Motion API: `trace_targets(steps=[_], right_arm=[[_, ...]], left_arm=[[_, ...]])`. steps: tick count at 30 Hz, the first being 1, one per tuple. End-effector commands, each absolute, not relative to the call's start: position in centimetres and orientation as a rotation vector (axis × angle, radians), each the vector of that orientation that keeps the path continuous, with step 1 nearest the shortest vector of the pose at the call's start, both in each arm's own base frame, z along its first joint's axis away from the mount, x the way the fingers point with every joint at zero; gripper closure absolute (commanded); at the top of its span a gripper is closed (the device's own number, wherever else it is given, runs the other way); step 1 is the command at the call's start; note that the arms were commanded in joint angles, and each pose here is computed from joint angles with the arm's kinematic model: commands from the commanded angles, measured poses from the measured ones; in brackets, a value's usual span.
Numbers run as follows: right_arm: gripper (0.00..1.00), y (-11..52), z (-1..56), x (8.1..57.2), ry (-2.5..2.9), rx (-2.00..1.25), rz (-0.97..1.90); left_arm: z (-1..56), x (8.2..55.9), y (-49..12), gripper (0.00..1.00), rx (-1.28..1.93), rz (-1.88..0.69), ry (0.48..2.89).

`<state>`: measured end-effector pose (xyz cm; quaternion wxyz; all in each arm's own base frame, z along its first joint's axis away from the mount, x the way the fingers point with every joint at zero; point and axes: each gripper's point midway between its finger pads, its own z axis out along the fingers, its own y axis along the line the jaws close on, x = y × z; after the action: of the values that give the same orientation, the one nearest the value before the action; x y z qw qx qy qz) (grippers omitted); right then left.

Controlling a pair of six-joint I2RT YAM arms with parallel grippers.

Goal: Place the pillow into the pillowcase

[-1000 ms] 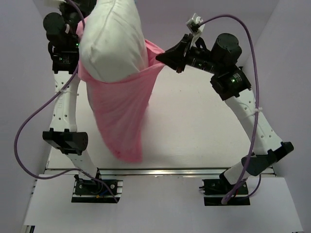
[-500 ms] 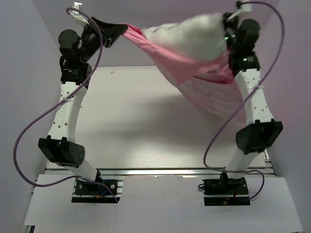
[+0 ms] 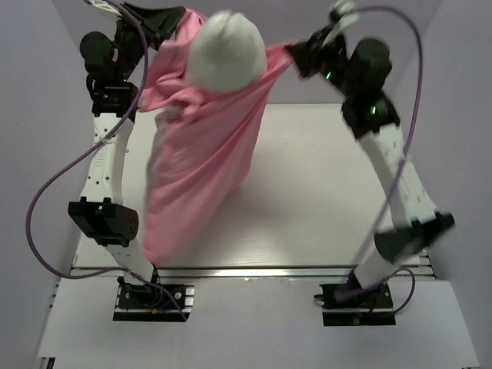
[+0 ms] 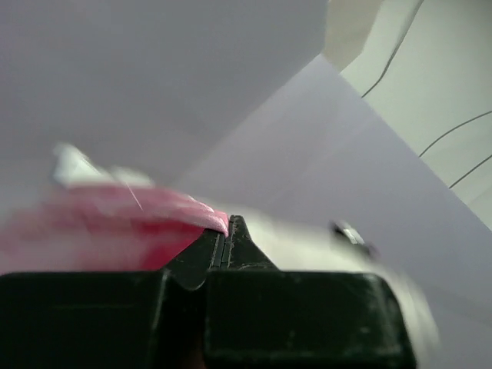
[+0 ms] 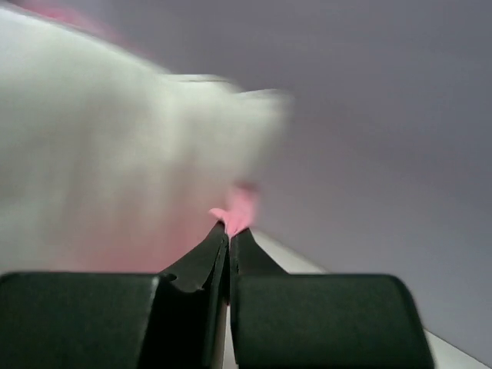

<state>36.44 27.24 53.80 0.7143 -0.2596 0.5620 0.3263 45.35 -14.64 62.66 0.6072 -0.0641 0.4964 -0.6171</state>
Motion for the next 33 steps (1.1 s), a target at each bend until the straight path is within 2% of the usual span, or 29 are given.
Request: trace_targets(steps=[1,2,4,6,8,9,11,12,13,15,16,18,19,21,24,25,26,27,28,30,33], right_arm=[[1.0,10.2,59.8,48.8,1.179,-0.046,0.381],[1.0,5.4,59.3,50.8,1.205,0.032,0.29],[1.0,2.8,59.8,51.6,1.167,0.055,0.248],[1.0,3.1,61.9,49.6,1.097,0.038,0.272],[1.0,5.5,63.8,47.2,1.052,-0.004,0.426],[1.0,6.8,66.7,43.9,0.965,-0.045,0.474],[1.0,13.1,68.1,39.7,0.902,-0.187,0.621],[1.0,15.2,70.4,35.3,0.813,-0.258,0.674],[1.0,20.6,69.9,31.7,0.795,-0.391,0.816],[1.0,25.0,69.7,26.3,0.765,-0.528,0.975],[1.0,29.3,67.7,23.1,0.813,-0.628,1.112],[1.0,32.2,65.1,21.1,0.862,-0.714,1.15],[1.0,34.3,62.2,21.5,0.941,-0.719,1.146],[1.0,33.9,61.1,24.5,0.971,-0.662,1.006],[1.0,28.5,59.5,36.1,1.139,-0.407,0.76],[1.0,22.4,59.6,41.4,1.172,-0.264,0.615],[1.0,20.0,58.5,45.3,1.231,-0.19,0.547],[1.0,16.8,58.0,47.9,1.25,-0.12,0.482],[1.0,10.7,57.7,50.4,1.251,-0.005,0.381],[1.0,5.1,57.1,52.5,1.239,0.085,0.277],[1.0,4.5,58.5,50.9,1.209,0.088,0.306]], left_arm=[[62.9,41.5,-14.9,1.0,-0.124,-1.456,1.153],[62.7,41.2,-14.8,1.0,-0.12,-1.456,1.157],[62.1,40.9,-14.8,1.0,-0.121,-1.459,1.175],[61.9,40.9,-14.9,1.0,-0.119,-1.464,1.175],[61.7,41.6,-14.9,1.0,-0.125,-1.467,1.18],[61.7,41.8,-14.9,1.0,-0.128,-1.475,1.179],[61.8,42.6,-15.1,1.0,-0.126,-1.488,1.175],[61.9,42.8,-15.1,1.0,-0.128,-1.501,1.174],[62.0,42.9,-15.1,1.0,-0.128,-1.505,1.171],[62.3,43.3,-15.2,1.0,-0.123,-1.514,1.165],[62.4,43.4,-15.2,1.0,-0.12,-1.517,1.159],[62.7,43.2,-15.2,1.0,-0.119,-1.521,1.152],[62.9,43.0,-15.0,1.0,-0.117,-1.519,1.15],[62.9,42.5,-15.0,1.0,-0.109,-1.519,1.153],[62.2,42.3,-14.3,1.0,-0.121,-1.511,1.174],[62.6,41.7,-13.9,1.0,-0.115,-1.503,1.163],[62.4,41.6,-13.8,1.0,-0.115,-1.503,1.166],[62.1,41.7,-13.7,1.0,-0.12,-1.503,1.174],[62.0,41.6,-13.6,1.0,-0.116,-1.504,1.172],[61.6,41.8,-13.7,1.0,-0.118,-1.513,1.183],[60.8,42.3,-13.9,1.0,-0.122,-1.523,1.199]])
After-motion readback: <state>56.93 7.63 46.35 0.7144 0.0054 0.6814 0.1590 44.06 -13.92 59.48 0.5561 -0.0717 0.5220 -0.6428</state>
